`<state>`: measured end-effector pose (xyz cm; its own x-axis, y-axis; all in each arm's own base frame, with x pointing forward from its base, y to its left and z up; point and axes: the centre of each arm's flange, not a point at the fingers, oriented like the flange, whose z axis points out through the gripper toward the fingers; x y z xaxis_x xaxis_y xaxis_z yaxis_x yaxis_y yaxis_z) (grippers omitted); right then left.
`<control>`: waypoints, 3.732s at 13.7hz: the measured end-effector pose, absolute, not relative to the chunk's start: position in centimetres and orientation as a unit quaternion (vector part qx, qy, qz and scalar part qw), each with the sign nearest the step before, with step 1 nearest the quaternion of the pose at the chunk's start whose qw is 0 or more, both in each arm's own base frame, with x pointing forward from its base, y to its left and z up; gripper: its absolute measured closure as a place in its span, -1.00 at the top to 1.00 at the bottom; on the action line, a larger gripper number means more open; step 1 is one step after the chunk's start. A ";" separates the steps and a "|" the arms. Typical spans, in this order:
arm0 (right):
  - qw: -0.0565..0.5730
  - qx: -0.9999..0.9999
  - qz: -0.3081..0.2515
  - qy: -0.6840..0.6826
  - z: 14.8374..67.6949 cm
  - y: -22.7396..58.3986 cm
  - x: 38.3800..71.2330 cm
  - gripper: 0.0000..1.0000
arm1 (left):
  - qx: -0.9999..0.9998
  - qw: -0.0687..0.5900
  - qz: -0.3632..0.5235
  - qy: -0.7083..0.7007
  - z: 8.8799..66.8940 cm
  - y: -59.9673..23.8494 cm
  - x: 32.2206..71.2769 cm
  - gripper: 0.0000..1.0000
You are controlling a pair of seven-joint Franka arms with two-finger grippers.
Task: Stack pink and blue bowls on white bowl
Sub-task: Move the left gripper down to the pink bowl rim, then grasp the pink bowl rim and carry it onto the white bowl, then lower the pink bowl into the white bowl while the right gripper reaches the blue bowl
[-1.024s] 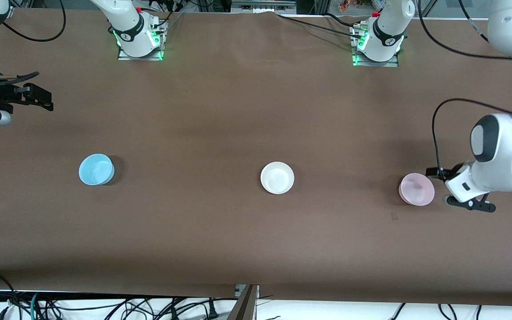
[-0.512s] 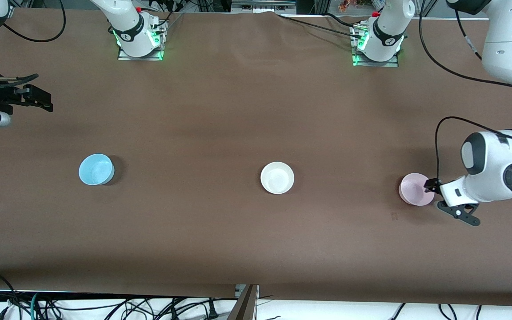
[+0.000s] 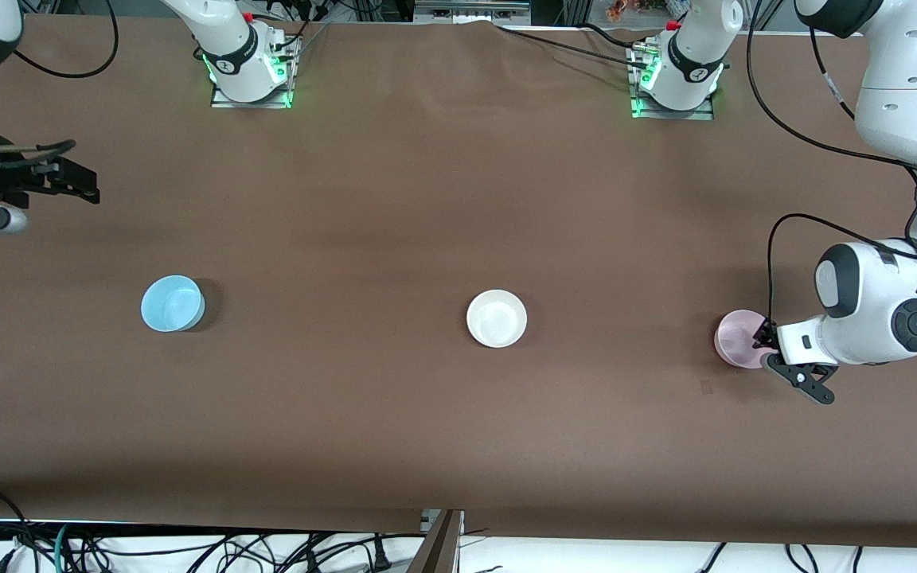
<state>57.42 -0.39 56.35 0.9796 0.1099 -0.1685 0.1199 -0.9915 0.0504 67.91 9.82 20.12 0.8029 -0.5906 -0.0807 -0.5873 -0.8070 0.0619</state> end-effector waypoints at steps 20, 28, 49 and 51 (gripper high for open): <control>0.019 0.991 -0.124 0.042 36.2 -9.8 63.2 1.00 | 0.992 0.083 -0.074 -0.063 29.8 -30.2 64.7 -0.94; 0.026 0.995 -0.088 0.035 30.9 -12.1 61.7 1.00 | 0.993 0.086 -0.075 0.029 25.8 -35.1 63.8 -0.94; -0.057 0.998 -0.027 0.007 20.3 -14.5 58.3 0.99 | 0.993 0.086 -0.080 0.023 23.4 -36.4 63.0 -0.94; -0.062 0.998 -0.025 0.007 20.0 -14.8 58.2 0.99 | 0.993 0.085 -0.084 0.023 22.9 -36.4 62.9 -0.94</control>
<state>58.21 -14.75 20.03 0.9987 0.0169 -0.0488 0.0107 -0.9921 -0.1246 62.87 -36.37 22.88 0.9849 0.0314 -0.1700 0.0598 -0.9845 0.1647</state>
